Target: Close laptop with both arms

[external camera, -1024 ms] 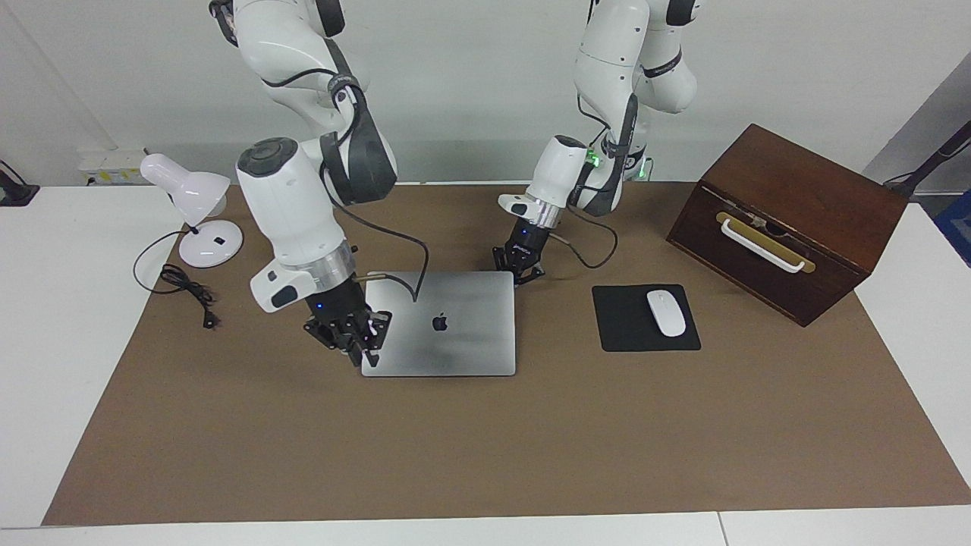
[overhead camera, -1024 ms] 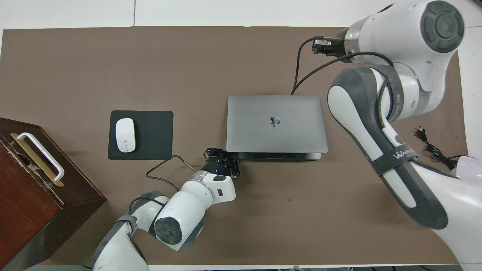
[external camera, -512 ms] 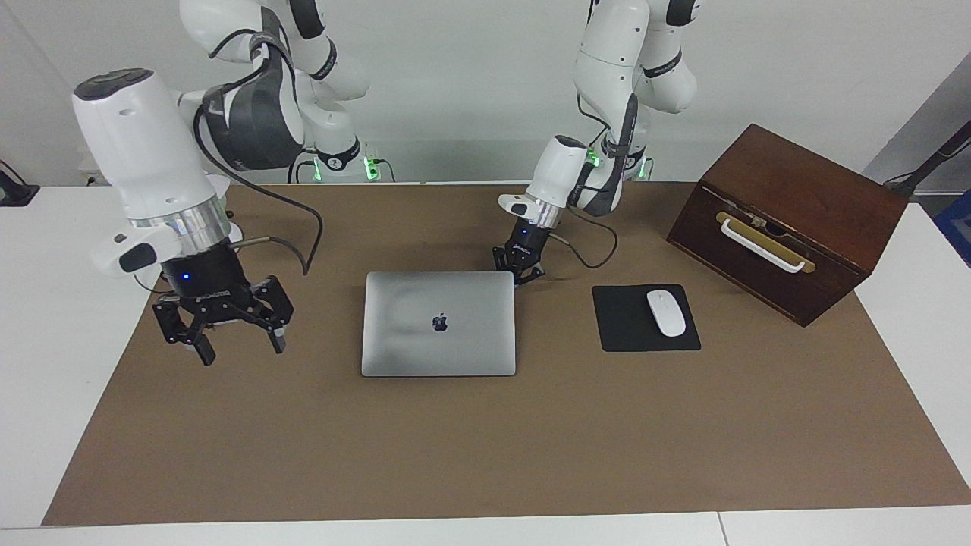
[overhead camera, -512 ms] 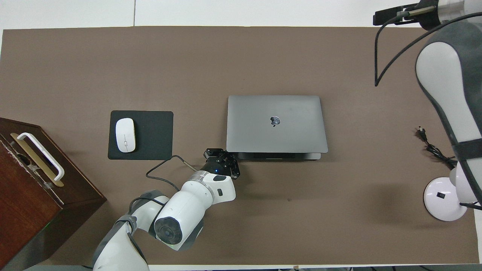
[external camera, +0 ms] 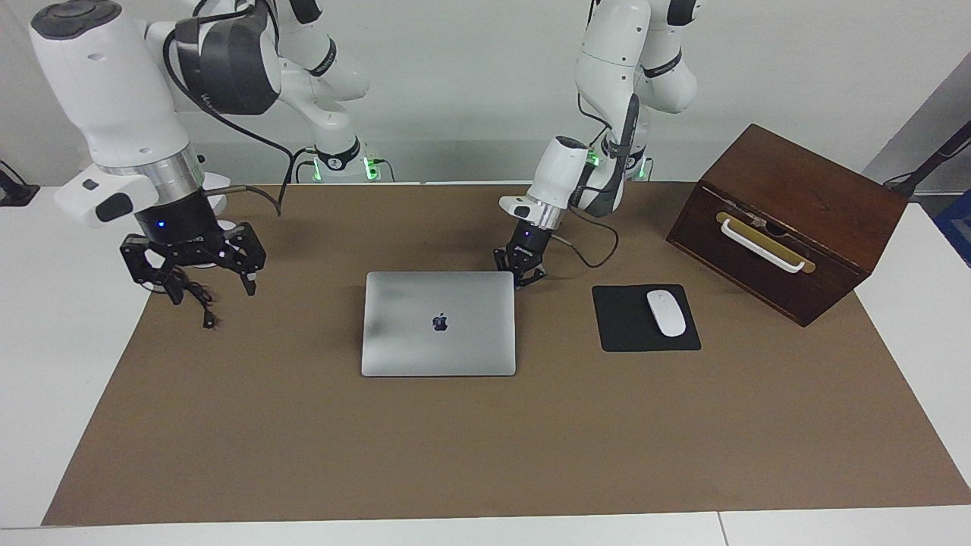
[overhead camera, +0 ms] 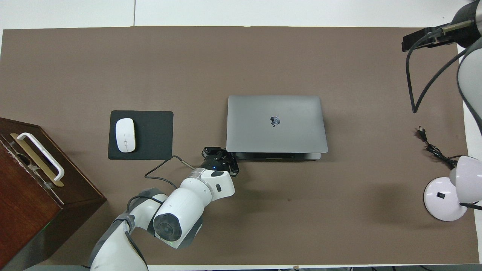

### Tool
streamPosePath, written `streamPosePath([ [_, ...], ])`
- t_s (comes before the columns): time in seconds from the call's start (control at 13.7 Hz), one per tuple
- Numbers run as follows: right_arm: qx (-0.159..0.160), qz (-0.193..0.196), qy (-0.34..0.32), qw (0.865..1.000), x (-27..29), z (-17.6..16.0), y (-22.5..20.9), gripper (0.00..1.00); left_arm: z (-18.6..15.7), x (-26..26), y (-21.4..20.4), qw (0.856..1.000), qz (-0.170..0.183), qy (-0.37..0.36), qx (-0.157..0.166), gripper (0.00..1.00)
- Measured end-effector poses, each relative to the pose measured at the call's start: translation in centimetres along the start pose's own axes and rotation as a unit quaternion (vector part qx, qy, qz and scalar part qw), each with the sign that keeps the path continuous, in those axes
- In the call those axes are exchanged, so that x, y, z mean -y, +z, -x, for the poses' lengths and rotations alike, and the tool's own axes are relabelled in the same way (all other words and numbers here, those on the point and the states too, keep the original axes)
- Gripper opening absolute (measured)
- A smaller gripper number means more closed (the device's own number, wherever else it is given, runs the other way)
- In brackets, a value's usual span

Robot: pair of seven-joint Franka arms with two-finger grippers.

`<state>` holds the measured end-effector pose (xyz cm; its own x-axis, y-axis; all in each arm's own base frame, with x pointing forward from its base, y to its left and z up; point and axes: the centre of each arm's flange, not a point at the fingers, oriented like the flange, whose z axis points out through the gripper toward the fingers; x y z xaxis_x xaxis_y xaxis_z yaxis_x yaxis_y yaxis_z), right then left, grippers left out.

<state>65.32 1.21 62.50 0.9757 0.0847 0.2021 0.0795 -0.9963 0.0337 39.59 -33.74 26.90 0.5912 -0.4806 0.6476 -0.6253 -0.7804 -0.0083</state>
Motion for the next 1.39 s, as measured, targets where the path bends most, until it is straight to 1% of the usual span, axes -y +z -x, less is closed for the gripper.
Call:
streamPosePath([
  [0.15, 0.014, 0.000, 0.032, 0.999, 0.3, 1.3, -0.8, 1.00, -1.0, 1.4, -0.7, 0.999, -0.003, -0.014, 0.034, 0.01],
  [0.37, 0.025, 0.002, 0.051, 0.998, 0.5, 3.4, -0.6, 1.00, -3.5, 3.3, -4.0, 0.997, -0.002, -0.033, 0.072, 0.01],
  [0.59, 0.008, 0.004, 0.050, 0.999, 0.8, 5.6, 1.1, 1.00, -4.8, 4.3, -7.2, 0.993, 0.005, -0.045, 0.112, 0.01],
  [0.8, 0.010, 0.005, 0.059, 0.998, 1.1, 7.7, 2.3, 1.00, -4.9, 5.1, -8.9, 0.987, 0.010, -0.054, 0.152, 0.01],
  [1.02, 0.004, 0.005, 0.058, 0.998, 1.5, 8.1, 1.7, 1.00, -5.6, 6.6, -10.5, 0.974, 0.016, -0.069, 0.214, 0.01],
  [1.1, 0.003, 0.004, 0.058, 0.998, 1.6, 8.1, 1.7, 1.00, -6.4, 7.6, -11.4, 0.971, 0.016, -0.078, 0.227, 0.01],
  [1.24, 0.004, 0.004, 0.063, 0.998, 1.7, 8.1, 1.7, 1.00, -7.7, 9.7, -13.7, 0.965, 0.015, -0.095, 0.244, 0.01],
  [1.39, 0.004, 0.004, 0.066, 0.998, 1.7, 8.2, 1.7, 1.00, -8.7, 11.6, -16.0, 0.961, 0.011, -0.109, 0.254, 0.01],
])
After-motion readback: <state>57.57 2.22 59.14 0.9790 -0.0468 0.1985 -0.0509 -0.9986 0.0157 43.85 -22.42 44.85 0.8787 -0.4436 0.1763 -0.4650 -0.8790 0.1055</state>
